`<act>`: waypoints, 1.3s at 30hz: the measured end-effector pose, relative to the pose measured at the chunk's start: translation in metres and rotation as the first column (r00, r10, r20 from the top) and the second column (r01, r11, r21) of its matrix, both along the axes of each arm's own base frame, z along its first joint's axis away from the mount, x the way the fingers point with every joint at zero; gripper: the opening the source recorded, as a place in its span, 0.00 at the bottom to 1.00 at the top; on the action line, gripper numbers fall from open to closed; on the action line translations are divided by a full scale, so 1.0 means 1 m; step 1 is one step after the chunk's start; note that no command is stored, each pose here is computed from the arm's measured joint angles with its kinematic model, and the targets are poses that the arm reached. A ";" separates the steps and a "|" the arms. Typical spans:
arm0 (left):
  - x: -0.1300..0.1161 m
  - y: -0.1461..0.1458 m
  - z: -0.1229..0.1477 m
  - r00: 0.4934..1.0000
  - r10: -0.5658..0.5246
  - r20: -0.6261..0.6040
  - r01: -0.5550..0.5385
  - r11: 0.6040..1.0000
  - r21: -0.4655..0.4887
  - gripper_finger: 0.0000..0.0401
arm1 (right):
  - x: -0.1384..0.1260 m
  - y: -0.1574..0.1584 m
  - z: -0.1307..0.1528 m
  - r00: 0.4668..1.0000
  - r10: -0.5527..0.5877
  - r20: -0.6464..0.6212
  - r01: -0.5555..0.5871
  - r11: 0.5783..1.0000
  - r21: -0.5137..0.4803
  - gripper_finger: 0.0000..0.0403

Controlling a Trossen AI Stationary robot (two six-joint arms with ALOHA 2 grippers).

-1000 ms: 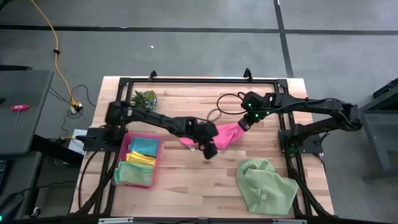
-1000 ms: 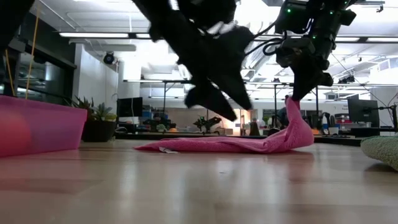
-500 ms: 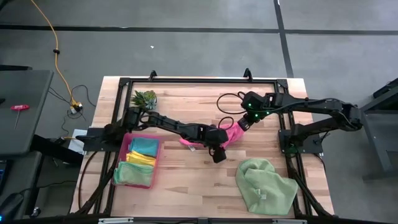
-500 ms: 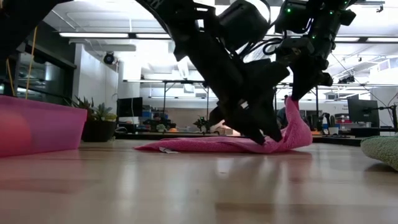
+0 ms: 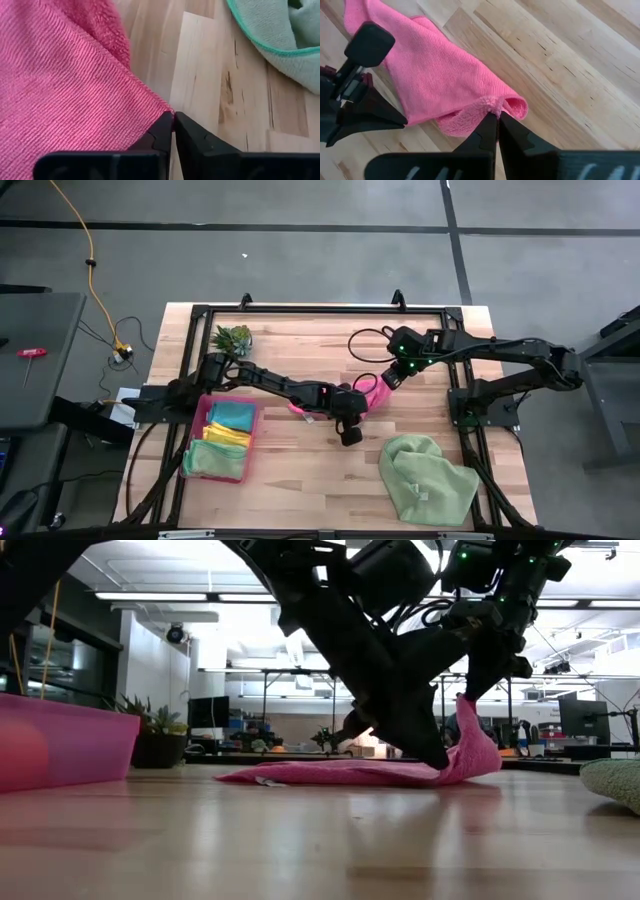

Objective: Fold microfiber towels
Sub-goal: Fold the pink microfiber towel

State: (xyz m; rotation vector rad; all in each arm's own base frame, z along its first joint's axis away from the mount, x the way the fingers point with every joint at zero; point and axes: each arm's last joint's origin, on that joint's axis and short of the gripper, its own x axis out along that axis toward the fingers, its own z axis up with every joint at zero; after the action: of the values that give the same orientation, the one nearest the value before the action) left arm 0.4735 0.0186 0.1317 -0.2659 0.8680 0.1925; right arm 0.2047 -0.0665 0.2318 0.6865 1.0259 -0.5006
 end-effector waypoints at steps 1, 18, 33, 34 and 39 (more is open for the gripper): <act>-0.001 0.000 0.001 1.000 -0.003 -0.007 0.003 1.000 -0.005 0.03 | 0.000 0.000 0.000 1.000 0.000 0.001 0.000 1.000 0.000 0.00; -0.035 0.040 0.080 0.999 -0.030 -0.024 0.032 0.996 0.085 0.00 | 0.002 -0.001 0.006 0.998 0.025 0.064 -0.023 0.999 -0.034 0.00; -0.068 0.062 0.058 0.951 0.029 -0.309 0.038 0.977 0.208 0.00 | 0.006 0.003 0.010 0.988 0.042 0.151 -0.055 0.995 0.085 0.00; -0.070 0.063 0.052 0.947 0.036 -0.319 0.028 0.980 0.196 0.00 | 0.007 0.004 0.010 0.987 0.041 0.152 -0.055 0.995 0.088 0.00; -0.083 0.067 0.029 0.927 0.078 -0.366 -0.018 0.986 0.164 0.00 | 0.010 0.011 0.011 0.982 0.073 0.174 -0.088 0.993 0.081 0.00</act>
State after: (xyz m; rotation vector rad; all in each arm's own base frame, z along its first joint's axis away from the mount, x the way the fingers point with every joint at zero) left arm 0.3900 0.0853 0.1609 -0.1022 1.2166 0.3642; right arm 0.2152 -0.0558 0.2431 0.7499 0.9144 -0.3218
